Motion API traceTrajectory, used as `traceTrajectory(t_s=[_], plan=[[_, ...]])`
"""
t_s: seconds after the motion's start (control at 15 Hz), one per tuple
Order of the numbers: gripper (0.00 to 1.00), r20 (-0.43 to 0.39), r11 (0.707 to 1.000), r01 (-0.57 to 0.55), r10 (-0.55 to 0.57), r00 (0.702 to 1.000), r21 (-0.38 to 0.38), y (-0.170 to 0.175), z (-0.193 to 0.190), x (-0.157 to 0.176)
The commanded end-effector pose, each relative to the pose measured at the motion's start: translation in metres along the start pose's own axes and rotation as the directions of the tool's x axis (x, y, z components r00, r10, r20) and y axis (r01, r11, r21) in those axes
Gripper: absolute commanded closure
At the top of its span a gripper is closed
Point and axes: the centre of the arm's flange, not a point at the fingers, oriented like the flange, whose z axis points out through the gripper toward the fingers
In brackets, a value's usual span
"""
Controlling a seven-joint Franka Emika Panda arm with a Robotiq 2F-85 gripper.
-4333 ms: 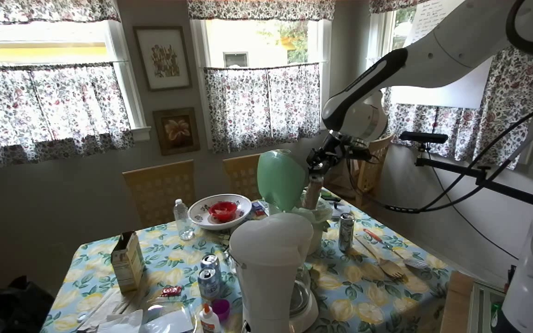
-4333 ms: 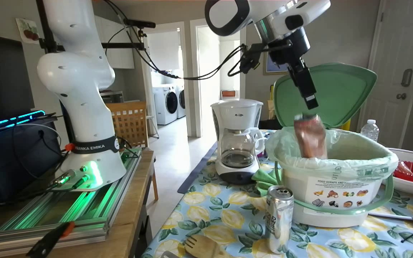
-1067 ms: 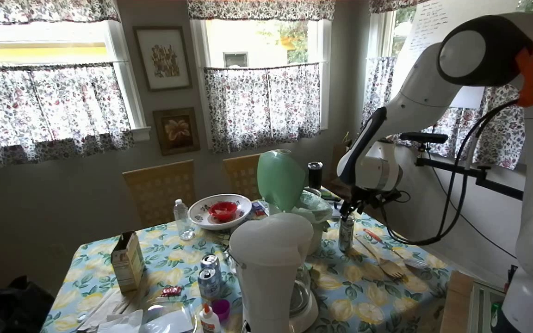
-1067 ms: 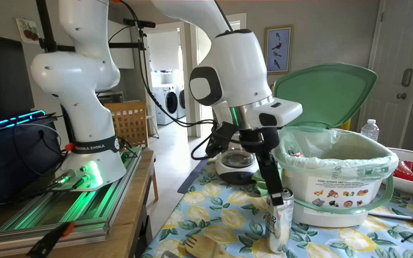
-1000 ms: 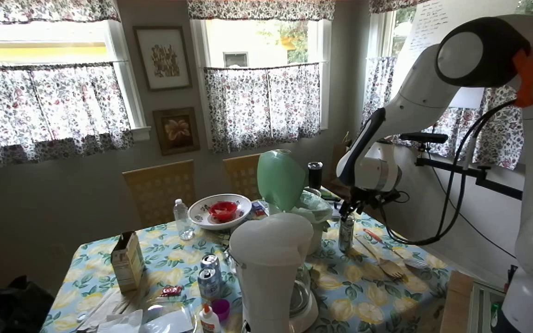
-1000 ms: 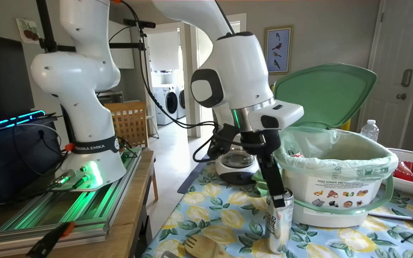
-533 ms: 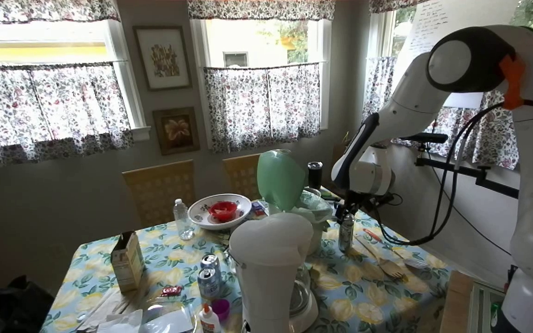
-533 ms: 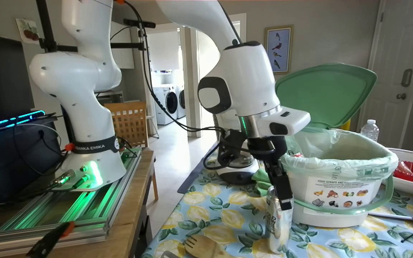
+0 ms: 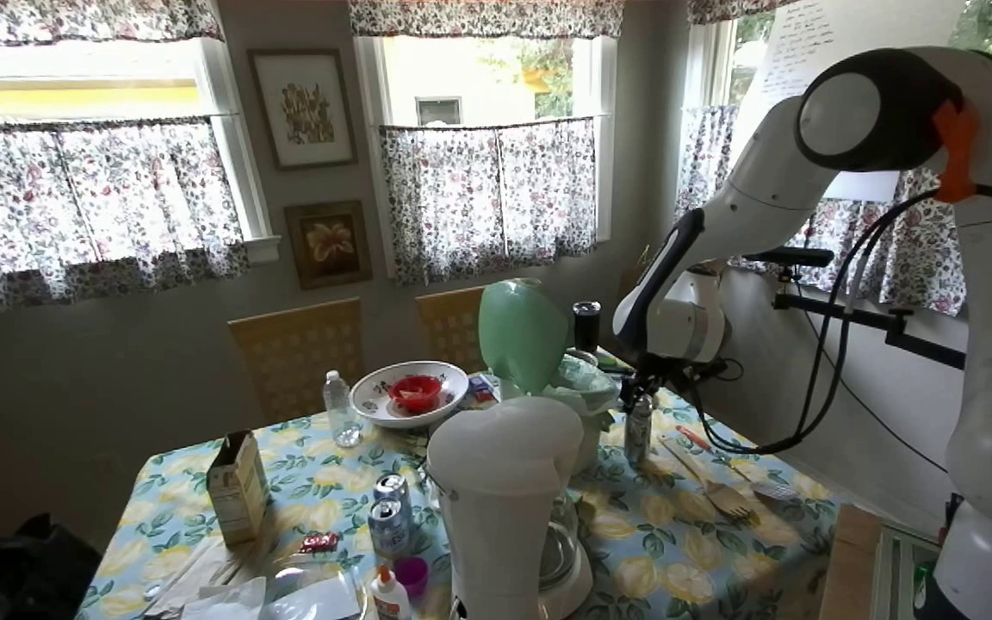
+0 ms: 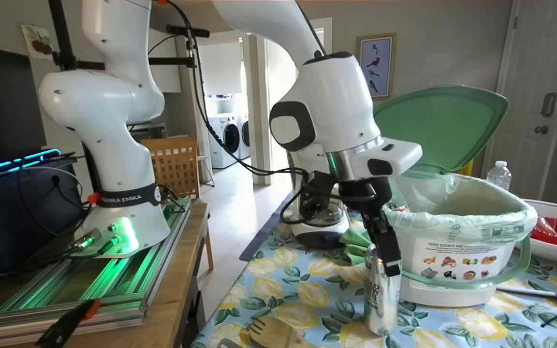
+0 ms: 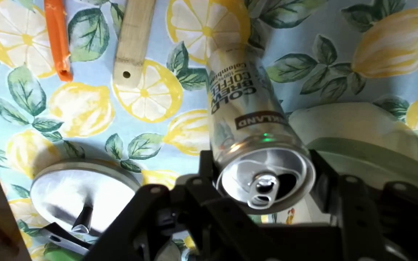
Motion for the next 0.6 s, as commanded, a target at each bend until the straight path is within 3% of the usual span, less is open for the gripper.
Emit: traceTrajectory(t_s=[0.0,0.53], plan=[[0.62,-0.006,0.998,-0.013,0.013,1.0,-0.056,-0.007,-0.028,0.002],[0.62,-0.044,0.977,0.004,-0.014,0.999,-0.215,0.006,-0.079,0.012]])
